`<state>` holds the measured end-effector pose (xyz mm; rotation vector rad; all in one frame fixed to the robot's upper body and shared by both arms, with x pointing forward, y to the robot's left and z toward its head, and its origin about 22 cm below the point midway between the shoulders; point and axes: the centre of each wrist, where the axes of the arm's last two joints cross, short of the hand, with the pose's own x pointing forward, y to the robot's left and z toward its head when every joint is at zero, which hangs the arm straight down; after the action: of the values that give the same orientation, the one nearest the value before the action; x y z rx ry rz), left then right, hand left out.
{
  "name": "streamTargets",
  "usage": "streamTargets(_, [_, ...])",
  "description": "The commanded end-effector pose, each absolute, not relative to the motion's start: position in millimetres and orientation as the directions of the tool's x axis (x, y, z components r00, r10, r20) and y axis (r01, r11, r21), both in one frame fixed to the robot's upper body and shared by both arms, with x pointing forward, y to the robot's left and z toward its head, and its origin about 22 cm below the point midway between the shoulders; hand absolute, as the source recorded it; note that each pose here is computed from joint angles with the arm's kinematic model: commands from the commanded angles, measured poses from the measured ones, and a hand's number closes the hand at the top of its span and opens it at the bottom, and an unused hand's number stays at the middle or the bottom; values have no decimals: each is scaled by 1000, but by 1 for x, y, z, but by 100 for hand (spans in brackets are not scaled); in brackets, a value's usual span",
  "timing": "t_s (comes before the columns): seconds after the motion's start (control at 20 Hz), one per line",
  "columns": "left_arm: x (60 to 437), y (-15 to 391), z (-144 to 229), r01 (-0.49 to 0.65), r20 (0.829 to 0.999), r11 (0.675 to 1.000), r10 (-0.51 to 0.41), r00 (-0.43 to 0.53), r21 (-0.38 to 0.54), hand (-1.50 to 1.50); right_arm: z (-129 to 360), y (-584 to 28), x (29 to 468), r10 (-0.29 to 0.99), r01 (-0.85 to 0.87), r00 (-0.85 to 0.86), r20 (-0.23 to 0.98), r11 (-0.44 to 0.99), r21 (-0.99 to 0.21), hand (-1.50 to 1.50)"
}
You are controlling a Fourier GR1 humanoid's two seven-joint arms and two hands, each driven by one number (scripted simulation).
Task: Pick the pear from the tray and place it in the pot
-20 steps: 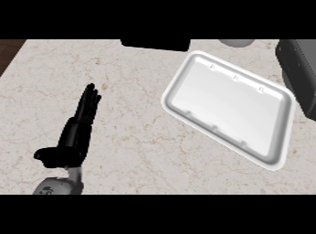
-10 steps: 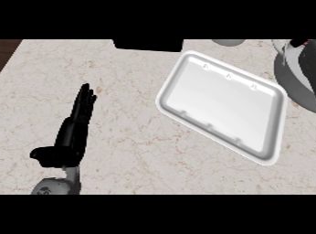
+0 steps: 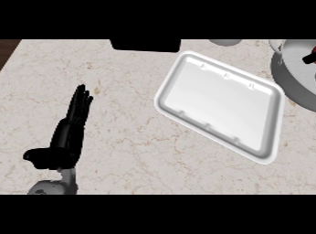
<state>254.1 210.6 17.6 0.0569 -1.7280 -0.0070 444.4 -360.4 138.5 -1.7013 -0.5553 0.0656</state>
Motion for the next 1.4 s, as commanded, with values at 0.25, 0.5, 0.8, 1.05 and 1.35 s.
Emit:
streamTargets(0.25, [254, 211, 9, -35, 985, 998, -55, -166, 50, 0, 105, -407, 415, 246, 326, 909, 336, 84, -942, 150])
streamTargets(0.5, [248, 210, 6, -32, 983, 999, -37, -177, 32, 0, 78, -418, 399, 122, 248, 953, 276, 202, -947, -150])
streamTargets(0.8, [241, 222, 13, -46, 986, 998, -49, -162, 43, 0, 73, -415, 397, 241, 578, 765, 596, 151, -802, -150])
streamTargets(1.05, [245, 217, 8, -60, 989, 998, -38, -141, 30, 0, 96, -400, 410, 258, 837, 515, 818, 56, -544, -150])
streamTargets(1.35, [245, 196, 1, -62, 990, 998, -22, -138, 14, 0, 97, -428, 393, 185, 917, 381, 906, 49, -395, -150])
